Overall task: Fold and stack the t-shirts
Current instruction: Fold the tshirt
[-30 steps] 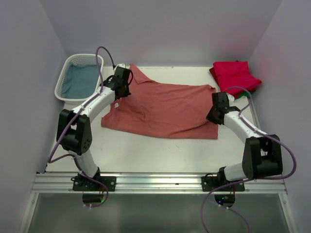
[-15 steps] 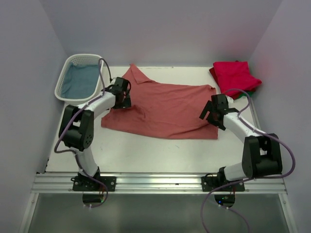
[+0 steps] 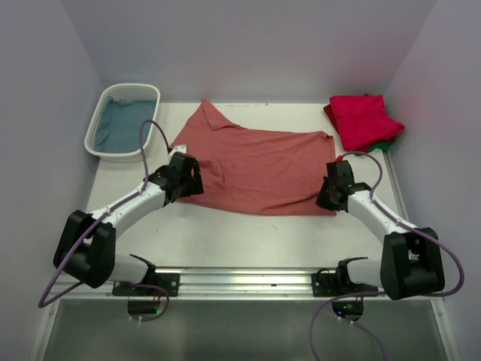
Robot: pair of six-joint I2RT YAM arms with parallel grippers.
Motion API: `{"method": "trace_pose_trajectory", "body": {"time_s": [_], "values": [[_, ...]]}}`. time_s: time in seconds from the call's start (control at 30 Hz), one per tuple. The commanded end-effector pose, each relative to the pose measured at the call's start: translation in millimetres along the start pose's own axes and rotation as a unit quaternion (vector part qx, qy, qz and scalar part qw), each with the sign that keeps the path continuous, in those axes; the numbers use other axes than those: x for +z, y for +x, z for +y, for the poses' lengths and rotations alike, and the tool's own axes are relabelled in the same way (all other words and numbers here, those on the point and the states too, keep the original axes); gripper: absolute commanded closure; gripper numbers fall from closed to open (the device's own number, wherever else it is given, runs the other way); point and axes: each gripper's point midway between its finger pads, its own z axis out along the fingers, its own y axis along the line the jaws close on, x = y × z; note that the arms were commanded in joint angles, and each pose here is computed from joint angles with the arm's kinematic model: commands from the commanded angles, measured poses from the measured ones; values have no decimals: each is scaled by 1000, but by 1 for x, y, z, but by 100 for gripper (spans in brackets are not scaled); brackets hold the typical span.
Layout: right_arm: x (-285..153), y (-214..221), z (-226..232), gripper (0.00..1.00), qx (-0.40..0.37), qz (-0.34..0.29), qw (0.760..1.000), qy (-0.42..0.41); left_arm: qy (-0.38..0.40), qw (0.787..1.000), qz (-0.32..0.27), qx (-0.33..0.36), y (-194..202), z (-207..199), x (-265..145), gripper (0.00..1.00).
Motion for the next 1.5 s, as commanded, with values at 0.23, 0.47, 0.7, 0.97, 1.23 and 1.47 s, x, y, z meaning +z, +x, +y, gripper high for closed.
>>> {"method": "trace_pose_trajectory", "body": {"time_s": [0.23,0.47,0.7,0.97,1.23,1.47], "values": [[6,-12,0,100,-15,-6,1000,18,20,999,-47,-17,-16,-14,22,25],[24,-25,3,100,-22,-2,999,39,23,994,-101,-19,-42,-15,15,31],[36,-10,2,100,-36,48,997,48,-14,999,-21,-24,1,-11,60,69],[9,53,9,100,-108,125,985,47,-27,998,34,-33,36,2,83,81],[3,90,21,100,-166,175,969,55,-13,998,28,-51,14,4,70,80],[7,89,7,92,-158,177,966,107,15,995,71,-70,58,15,37,74]]}}
